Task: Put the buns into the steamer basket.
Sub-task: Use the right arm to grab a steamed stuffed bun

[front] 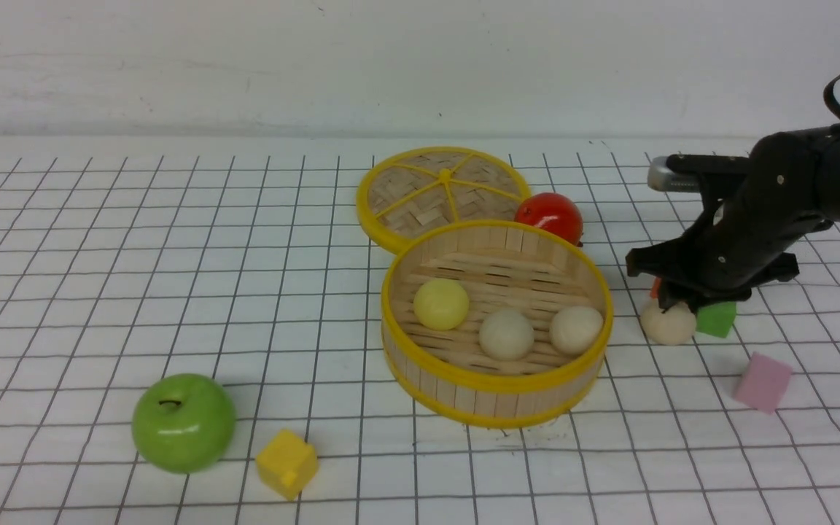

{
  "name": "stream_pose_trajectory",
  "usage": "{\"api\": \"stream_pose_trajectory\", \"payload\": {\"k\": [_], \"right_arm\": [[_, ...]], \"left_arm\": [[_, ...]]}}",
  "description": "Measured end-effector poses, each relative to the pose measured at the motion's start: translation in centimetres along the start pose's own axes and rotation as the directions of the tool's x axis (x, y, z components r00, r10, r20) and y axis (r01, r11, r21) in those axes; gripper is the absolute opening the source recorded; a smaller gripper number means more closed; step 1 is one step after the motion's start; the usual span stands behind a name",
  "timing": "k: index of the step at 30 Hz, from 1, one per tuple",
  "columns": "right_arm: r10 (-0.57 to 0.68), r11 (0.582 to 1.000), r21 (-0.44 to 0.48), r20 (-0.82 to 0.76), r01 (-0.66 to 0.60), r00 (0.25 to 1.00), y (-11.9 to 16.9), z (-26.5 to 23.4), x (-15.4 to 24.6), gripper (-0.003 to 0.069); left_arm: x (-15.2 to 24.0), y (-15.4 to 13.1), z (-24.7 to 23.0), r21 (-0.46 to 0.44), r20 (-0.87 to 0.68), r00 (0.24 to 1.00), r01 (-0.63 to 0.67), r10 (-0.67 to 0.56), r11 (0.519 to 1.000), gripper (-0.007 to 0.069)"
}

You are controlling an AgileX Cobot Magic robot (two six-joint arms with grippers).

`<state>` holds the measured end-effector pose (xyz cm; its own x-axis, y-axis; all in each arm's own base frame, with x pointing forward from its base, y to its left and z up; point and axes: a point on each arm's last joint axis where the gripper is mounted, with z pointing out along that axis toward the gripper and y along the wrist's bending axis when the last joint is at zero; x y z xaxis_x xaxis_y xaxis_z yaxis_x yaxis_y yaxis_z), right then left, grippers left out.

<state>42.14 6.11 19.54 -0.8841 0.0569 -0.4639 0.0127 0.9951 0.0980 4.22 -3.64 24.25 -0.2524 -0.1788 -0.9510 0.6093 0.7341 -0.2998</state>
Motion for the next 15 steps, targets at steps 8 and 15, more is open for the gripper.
{"api": "stream_pose_trajectory", "payload": {"k": [8, 15], "right_arm": [[-0.019, 1.0, 0.002, -0.01, 0.019, 1.0, 0.0, 0.6, 0.2, 0.0199], [-0.023, 1.0, 0.004, -0.021, 0.023, 1.0, -0.1, 1.6, 0.4, 0.0169]], "left_arm": [[0.0, 0.0, 0.0, 0.0, 0.0, 1.0, 0.0, 0.0, 1.0, 0.0047], [0.0, 0.0, 0.0, 0.0, 0.0, 1.0, 0.0, 0.0, 1.0, 0.005]]}}
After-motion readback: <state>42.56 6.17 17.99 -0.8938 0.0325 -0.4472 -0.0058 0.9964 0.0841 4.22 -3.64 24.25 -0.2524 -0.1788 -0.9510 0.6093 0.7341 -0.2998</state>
